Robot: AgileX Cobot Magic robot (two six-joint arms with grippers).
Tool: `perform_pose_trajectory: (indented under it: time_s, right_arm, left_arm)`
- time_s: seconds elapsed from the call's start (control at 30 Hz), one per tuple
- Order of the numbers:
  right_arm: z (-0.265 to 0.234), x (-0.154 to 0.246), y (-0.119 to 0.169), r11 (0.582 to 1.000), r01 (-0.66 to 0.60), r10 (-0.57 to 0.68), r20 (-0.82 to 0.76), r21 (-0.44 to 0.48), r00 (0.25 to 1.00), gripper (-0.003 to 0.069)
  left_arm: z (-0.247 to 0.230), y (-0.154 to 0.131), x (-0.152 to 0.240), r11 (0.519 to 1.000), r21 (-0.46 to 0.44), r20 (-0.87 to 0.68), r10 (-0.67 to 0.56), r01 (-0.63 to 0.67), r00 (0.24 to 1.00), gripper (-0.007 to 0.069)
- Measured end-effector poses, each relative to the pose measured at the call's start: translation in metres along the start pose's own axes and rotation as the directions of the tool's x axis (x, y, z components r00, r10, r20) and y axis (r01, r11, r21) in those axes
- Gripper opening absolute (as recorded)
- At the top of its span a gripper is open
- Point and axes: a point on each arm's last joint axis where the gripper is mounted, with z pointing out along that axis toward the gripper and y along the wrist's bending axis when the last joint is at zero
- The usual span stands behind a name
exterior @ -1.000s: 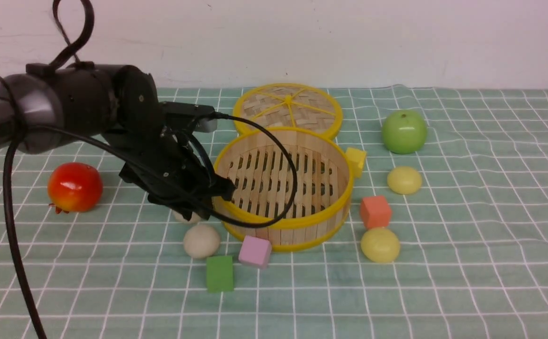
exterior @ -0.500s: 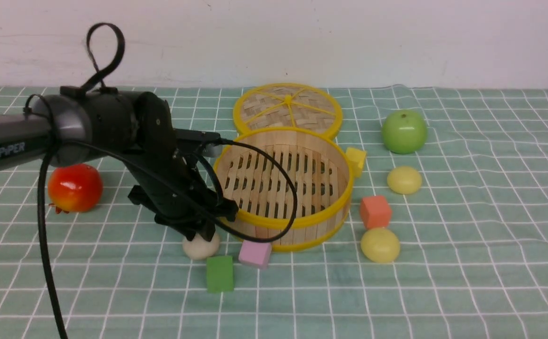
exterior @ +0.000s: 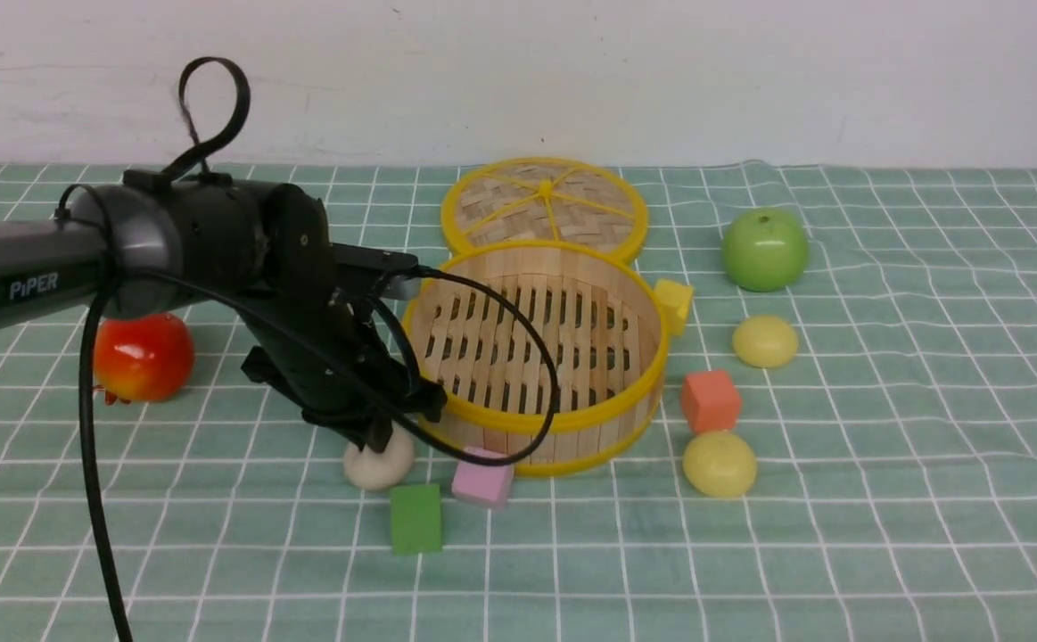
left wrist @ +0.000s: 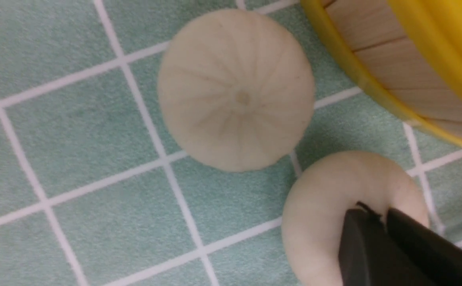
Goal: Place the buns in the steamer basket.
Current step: Use the left arm to grab a steamed stuffed bun, then use the left arm to put the steamed stuffed bun into the steamer
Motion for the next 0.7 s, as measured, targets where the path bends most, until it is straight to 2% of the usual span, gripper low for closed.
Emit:
perform_pose_trajectory:
  time_s: [0.1,0.27,0.4,0.47,0.57,0.63,0.7]
  right_arm:
    - [0.000,0.000,0.000,1.000,0.000,0.000,0.000,0.000,1.000,0.0240]
    - [0.000,0.000,0.000,1.000,0.000,0.000,0.000,0.000,1.000,0.0240]
    - [0.000,0.000,0.000,1.000,0.000,0.000,0.000,0.000,1.000,0.0240]
    - [0.000,0.000,0.000,1.000,0.000,0.000,0.000,0.000,1.000,0.0240]
    - [0.000,0.000,0.000,1.000,0.000,0.000,0.000,0.000,1.000,0.0240]
    - [0.000,0.000,0.000,1.000,0.000,0.000,0.000,0.000,1.000,0.0240]
    - [0.000,0.000,0.000,1.000,0.000,0.000,0.000,0.000,1.000,0.0240]
  left_arm:
    - [-0.001,0.000,0.001,1.000,-0.006,-0.008,0.008,-0.008,1.000,-0.0013]
    - [-0.033,-0.003,0.001,1.000,0.007,0.008,0.005,-0.005,1.000,-0.0013]
    - [-0.089,-0.012,-0.006,0.998,0.070,0.191,-0.014,0.001,0.982,-0.0013]
    - [-0.108,-0.019,-0.014,0.990,0.137,0.319,-0.013,-0.032,0.948,-0.0013]
    - [-0.109,-0.025,-0.021,0.979,0.191,0.394,-0.010,-0.071,0.919,-0.0013]
    - [-0.092,-0.031,-0.028,0.961,0.247,0.432,0.004,-0.123,0.902,-0.0013]
    - [-0.077,-0.033,-0.032,0.951,0.264,0.450,0.025,-0.159,0.893,-0.0013]
